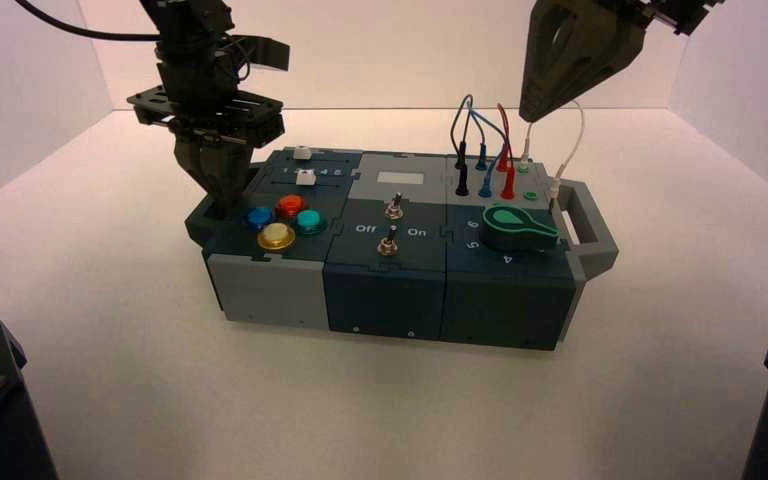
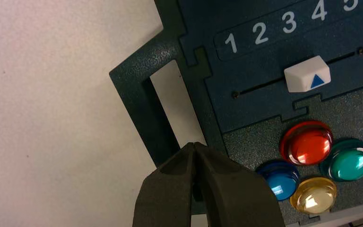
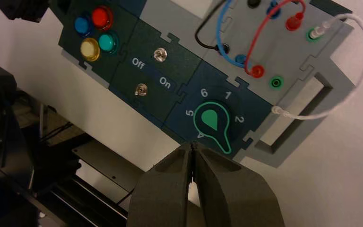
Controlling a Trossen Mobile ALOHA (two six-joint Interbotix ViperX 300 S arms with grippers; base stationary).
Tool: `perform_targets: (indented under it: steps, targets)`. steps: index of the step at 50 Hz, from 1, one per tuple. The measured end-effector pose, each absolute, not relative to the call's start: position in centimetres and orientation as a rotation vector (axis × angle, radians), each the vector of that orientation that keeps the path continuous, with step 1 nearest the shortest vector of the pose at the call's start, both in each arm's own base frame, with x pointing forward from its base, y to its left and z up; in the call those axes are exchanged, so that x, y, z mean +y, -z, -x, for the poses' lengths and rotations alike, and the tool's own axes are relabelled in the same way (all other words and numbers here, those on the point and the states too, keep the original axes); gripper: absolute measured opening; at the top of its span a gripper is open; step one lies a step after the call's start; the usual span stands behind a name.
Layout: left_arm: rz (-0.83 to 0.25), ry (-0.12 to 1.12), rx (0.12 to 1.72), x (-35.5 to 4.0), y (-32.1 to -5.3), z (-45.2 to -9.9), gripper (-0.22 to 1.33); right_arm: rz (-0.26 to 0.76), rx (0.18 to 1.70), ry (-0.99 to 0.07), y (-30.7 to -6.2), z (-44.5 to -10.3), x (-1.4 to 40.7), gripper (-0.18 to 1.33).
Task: Flip the top switch off with the right gripper.
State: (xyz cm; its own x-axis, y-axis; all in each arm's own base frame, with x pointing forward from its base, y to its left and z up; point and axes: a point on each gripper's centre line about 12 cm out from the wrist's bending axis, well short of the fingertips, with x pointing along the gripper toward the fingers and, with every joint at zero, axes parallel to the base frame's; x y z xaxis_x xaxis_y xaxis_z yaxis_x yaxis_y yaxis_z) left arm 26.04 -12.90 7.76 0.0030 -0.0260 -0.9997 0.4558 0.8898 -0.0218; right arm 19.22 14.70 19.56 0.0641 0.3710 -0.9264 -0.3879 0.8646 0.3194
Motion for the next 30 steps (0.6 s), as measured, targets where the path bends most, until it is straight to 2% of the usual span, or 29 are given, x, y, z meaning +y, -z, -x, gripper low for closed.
perform_targets:
  steps: [30]
  targets:
    - [-0.344,0.385,1.528,-13.2,-7.0,-26.8,-0.16,0.047,1.460,-0.589,-16.3,-19.4,17.6,-0.14]
